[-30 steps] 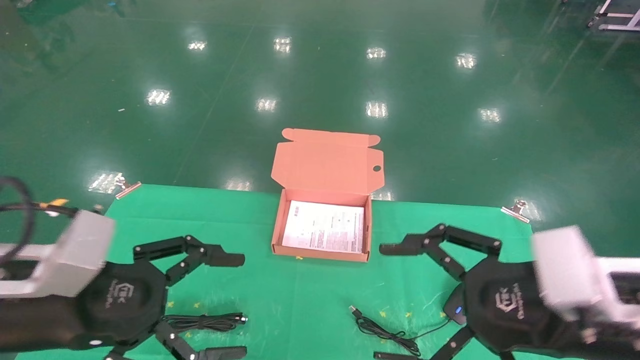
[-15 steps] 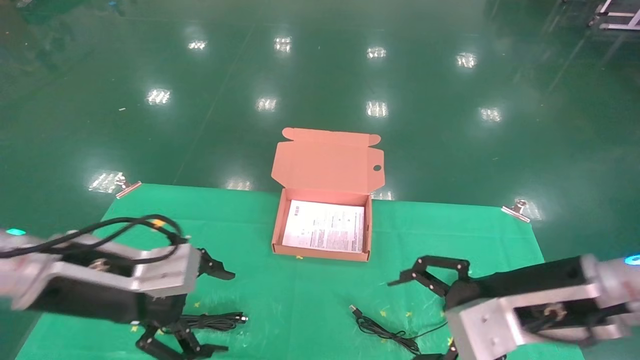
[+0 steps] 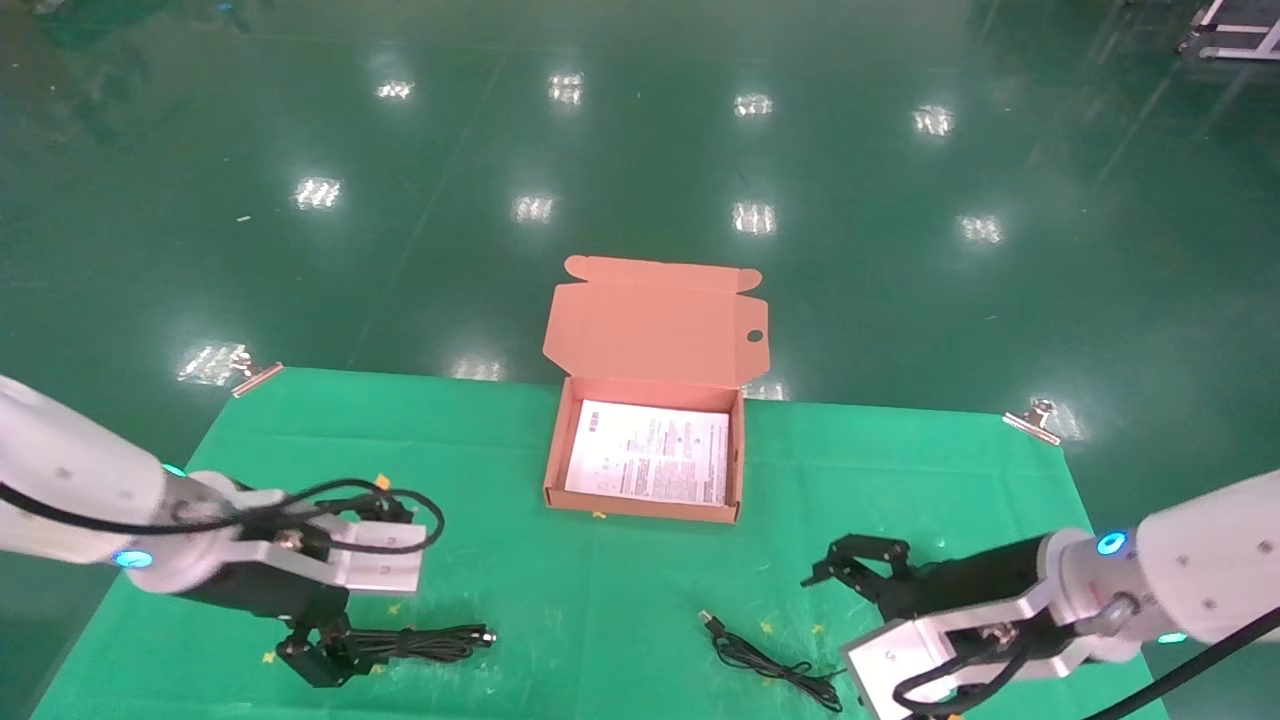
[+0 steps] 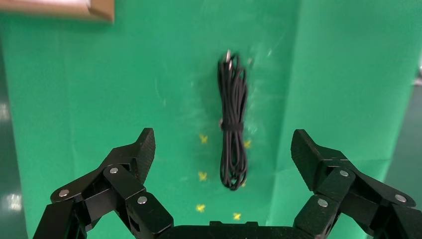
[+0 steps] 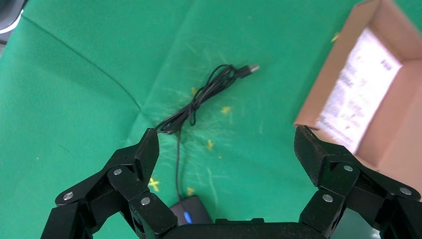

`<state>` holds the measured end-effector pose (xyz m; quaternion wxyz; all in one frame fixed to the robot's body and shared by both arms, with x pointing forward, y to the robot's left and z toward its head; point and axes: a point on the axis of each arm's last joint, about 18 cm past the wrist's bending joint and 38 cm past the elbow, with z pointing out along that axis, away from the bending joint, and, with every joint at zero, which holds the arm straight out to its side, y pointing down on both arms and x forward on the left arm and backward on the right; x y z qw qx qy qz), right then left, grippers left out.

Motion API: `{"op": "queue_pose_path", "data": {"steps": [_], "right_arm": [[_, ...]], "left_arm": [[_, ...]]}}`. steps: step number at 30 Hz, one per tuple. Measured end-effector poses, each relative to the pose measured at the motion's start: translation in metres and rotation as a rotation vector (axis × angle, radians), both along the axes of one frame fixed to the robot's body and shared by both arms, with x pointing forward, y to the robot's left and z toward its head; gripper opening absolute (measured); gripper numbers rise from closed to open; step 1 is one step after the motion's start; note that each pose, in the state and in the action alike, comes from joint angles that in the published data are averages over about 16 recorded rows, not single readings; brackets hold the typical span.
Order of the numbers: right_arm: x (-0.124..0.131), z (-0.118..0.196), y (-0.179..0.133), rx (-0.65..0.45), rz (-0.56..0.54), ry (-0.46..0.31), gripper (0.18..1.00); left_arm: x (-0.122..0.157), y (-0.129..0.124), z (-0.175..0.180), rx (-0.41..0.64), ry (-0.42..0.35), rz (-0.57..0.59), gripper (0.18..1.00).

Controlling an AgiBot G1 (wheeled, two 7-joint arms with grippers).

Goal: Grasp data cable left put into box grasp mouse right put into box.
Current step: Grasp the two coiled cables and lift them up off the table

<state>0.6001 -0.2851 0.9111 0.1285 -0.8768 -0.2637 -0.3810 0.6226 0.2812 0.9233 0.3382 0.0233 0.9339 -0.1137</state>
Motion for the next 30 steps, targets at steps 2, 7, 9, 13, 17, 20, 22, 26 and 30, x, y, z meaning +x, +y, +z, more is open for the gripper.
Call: {"op": "queue_pose_path", "data": {"steps": [2, 7, 9, 13, 17, 20, 22, 26, 30], "right_arm": [[0.005, -0.008, 0.001, -0.007, -0.019, 0.005, 1.001], [0.014, -0.028, 0.005, 0.0, -0.071, 0.029, 1.001], [0.018, -0.036, 0.007, 0.01, -0.095, 0.043, 1.001], [0.025, -0.05, 0.01, 0.041, -0.144, 0.079, 1.001], [0.032, -0.062, 0.013, 0.077, -0.195, 0.12, 1.001], [0.038, -0.07, 0.015, 0.101, -0.231, 0.148, 1.001], [0.043, -0.075, 0.015, 0.116, -0.253, 0.166, 1.001], [0.051, -0.083, 0.016, 0.14, -0.29, 0.194, 1.001], [0.059, -0.089, 0.017, 0.152, -0.318, 0.21, 1.001]], "left_arm": [[0.007, 0.001, -0.007, 0.013, -0.003, 0.024, 1.001], [0.023, 0.004, -0.025, 0.015, 0.003, 0.081, 1.001], [0.029, 0.006, -0.031, 0.008, 0.01, 0.101, 1.001], [0.041, 0.01, -0.042, -0.02, 0.033, 0.138, 1.001], [0.052, 0.013, -0.051, -0.052, 0.059, 0.164, 1.001], [0.06, 0.015, -0.057, -0.075, 0.079, 0.179, 1.001], [0.064, 0.015, -0.061, -0.09, 0.091, 0.187, 1.001], [0.071, 0.016, -0.067, -0.115, 0.112, 0.2, 1.001], [0.077, 0.016, -0.072, -0.132, 0.125, 0.209, 1.001]]}}
